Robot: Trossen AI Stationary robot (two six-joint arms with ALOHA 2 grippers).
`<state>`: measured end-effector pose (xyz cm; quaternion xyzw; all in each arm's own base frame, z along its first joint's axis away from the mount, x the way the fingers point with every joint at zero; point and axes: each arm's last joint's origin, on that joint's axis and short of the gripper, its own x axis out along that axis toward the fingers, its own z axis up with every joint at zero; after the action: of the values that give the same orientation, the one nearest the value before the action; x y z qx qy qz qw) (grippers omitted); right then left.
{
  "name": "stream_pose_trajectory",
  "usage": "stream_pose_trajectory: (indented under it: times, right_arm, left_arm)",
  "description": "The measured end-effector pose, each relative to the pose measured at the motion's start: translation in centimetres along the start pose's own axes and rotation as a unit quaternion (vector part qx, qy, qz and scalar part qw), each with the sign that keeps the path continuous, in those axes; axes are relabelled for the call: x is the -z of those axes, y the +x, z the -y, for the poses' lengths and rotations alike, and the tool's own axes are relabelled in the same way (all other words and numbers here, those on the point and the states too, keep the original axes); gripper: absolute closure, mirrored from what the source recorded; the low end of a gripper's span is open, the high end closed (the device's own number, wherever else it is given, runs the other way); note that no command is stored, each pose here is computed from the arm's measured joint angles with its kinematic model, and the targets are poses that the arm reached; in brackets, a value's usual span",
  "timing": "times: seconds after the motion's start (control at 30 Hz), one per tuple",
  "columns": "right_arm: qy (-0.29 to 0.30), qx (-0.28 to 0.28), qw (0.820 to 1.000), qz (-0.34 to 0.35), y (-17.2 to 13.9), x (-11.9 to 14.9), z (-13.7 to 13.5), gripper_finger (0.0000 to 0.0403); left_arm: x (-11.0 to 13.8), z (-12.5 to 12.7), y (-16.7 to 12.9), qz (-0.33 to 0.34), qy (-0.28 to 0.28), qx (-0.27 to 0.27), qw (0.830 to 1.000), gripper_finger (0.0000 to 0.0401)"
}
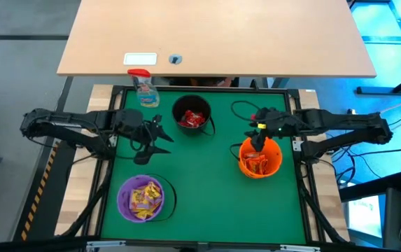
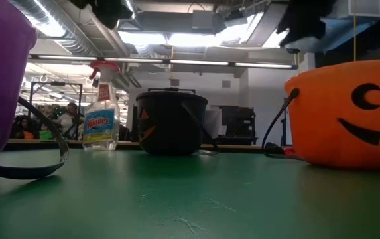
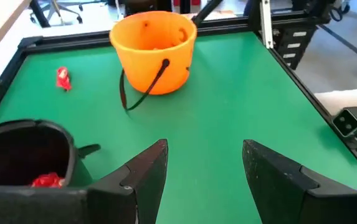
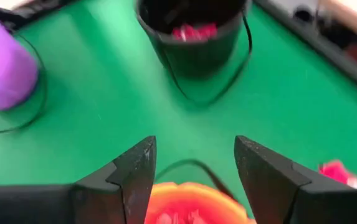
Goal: Sort candy
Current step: Put the red candy into the black bucket
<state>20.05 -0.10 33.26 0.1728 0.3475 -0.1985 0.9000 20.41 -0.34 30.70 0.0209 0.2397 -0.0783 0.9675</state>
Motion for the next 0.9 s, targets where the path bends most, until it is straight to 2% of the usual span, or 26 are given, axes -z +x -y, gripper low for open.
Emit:
stream_pose_trajectory:
  times: [0.1, 0.23, 0.43, 0.9]
  right_arm:
    - [0.038, 0.003, 0.999, -0.026, 0.8, 1.0, 0.2, 0.0187]
    - [0.043, 0.007, 0.998, -0.052, 1.4, 1.9, 0.5, 0.0187]
    - [0.032, 0.061, 0.996, -0.064, 1.3, 2.5, 1.1, 0.0187]
    - [0.016, 0.097, 0.992, -0.077, 1.1, 3.0, 1.6, 0.0187]
  left_arm:
    - [0.4, -0.6, 0.0, -0.007, -0.023, 0.002, 1.0, 0.0205]
    - [1.0, -0.8, 0.0, -0.032, -0.041, 0.005, 0.999, 0.0205]
    - [1.0, -0.9, 0.0, -0.03, -0.04, 0.001, 0.999, 0.0205]
    - [1.1, -1.7, -0.1, -0.029, -0.042, -0.011, 0.999, 0.0205]
